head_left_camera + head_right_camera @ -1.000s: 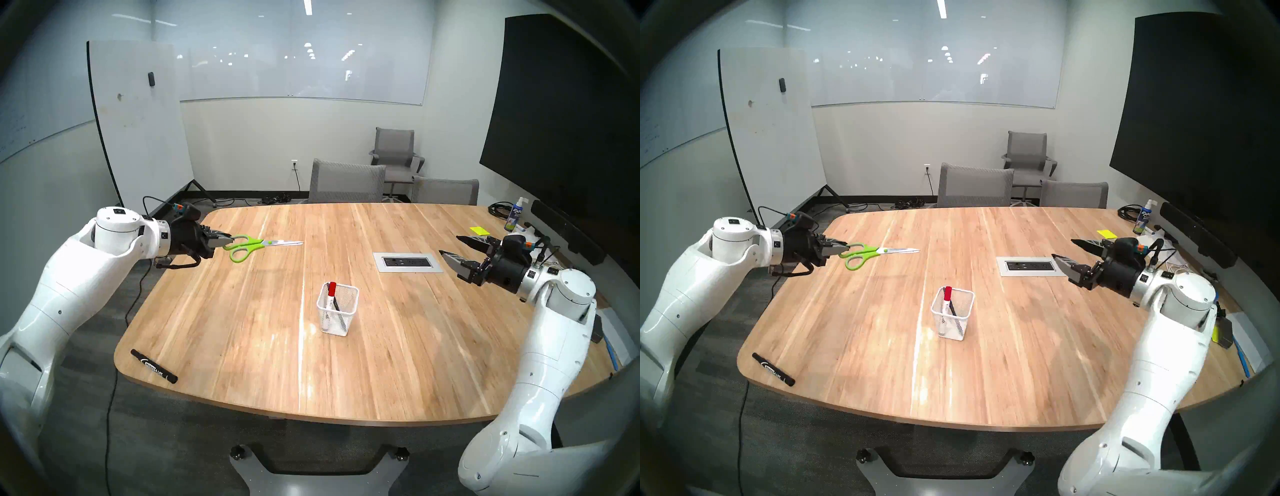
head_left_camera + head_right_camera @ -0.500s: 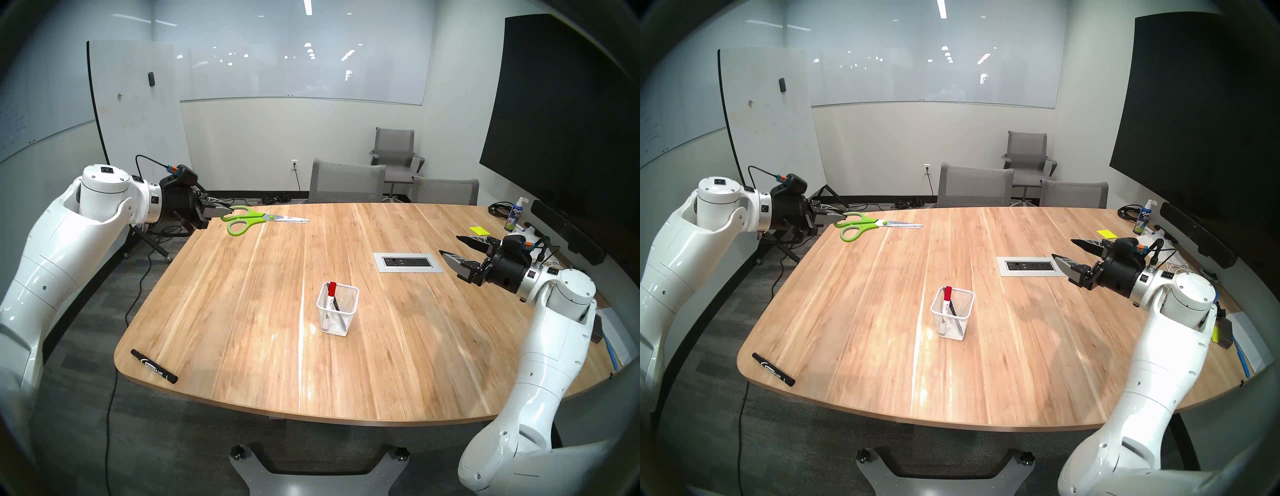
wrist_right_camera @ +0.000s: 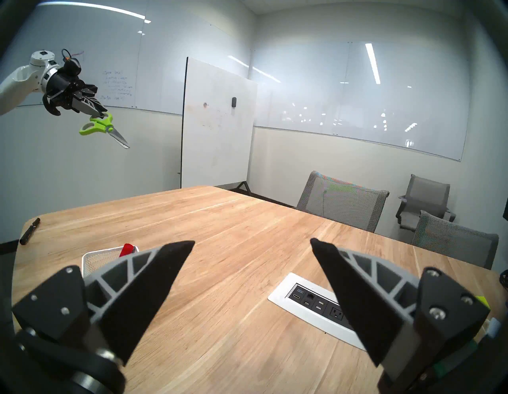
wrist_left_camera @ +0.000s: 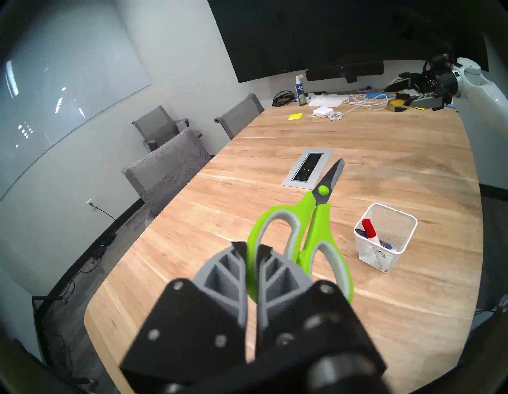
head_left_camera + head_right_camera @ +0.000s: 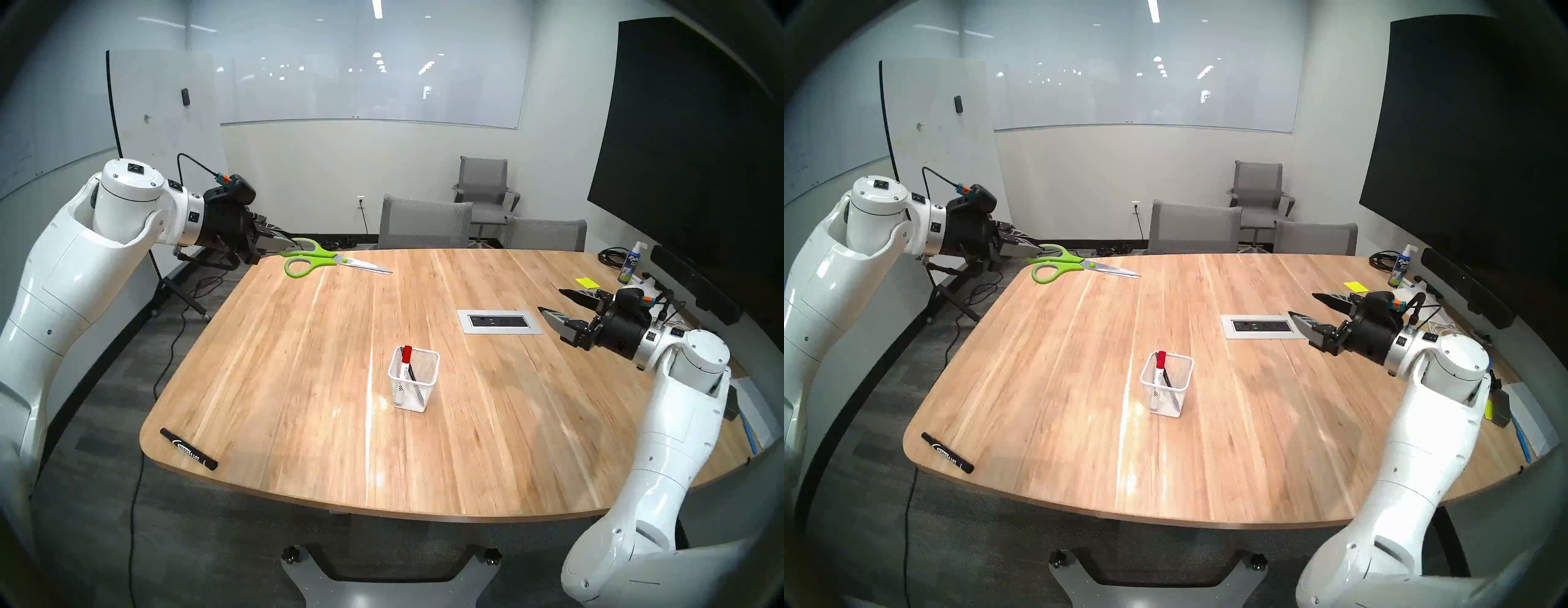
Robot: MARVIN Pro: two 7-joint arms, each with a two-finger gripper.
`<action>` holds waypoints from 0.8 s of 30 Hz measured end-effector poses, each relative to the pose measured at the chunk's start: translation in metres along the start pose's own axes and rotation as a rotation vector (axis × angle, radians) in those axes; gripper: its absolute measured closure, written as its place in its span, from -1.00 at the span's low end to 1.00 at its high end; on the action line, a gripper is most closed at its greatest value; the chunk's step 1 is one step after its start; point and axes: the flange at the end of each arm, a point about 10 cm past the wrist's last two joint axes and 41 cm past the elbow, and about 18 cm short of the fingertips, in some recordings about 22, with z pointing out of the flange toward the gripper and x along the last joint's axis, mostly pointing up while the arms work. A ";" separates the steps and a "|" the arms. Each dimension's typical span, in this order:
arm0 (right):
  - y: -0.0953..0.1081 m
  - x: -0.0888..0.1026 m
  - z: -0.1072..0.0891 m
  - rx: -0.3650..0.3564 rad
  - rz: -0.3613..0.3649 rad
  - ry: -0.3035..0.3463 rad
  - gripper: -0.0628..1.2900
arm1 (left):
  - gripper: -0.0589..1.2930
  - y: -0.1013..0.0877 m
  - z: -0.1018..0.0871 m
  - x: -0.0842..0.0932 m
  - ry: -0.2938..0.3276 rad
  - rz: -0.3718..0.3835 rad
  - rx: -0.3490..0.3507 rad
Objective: Place the pen, the marker, and the scissors into the pen holder
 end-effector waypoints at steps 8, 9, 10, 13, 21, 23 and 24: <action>0.000 0.000 0.000 0.000 0.000 0.000 -0.89 | 0.86 0.016 0.013 0.021 -0.036 0.063 -0.062; 0.000 0.000 0.000 0.000 0.000 0.000 -0.89 | 0.86 0.018 0.015 0.023 -0.040 0.069 -0.069; 0.000 0.000 0.000 0.000 0.000 0.000 -0.89 | 0.86 0.019 0.016 0.024 -0.043 0.073 -0.074; 0.000 0.000 0.000 0.000 0.000 0.000 -0.89 | 0.86 0.023 0.022 0.029 -0.056 0.086 -0.091; 0.000 0.000 0.000 0.000 0.000 0.000 -0.89 | 0.86 0.033 0.036 0.037 -0.082 0.117 -0.136; 0.000 0.000 0.000 0.000 0.000 0.000 -0.89 | 0.86 0.036 0.039 0.038 -0.088 0.123 -0.148; 0.000 0.000 0.000 0.000 0.000 0.000 -0.89 | 0.86 0.036 0.040 0.038 -0.090 0.124 -0.151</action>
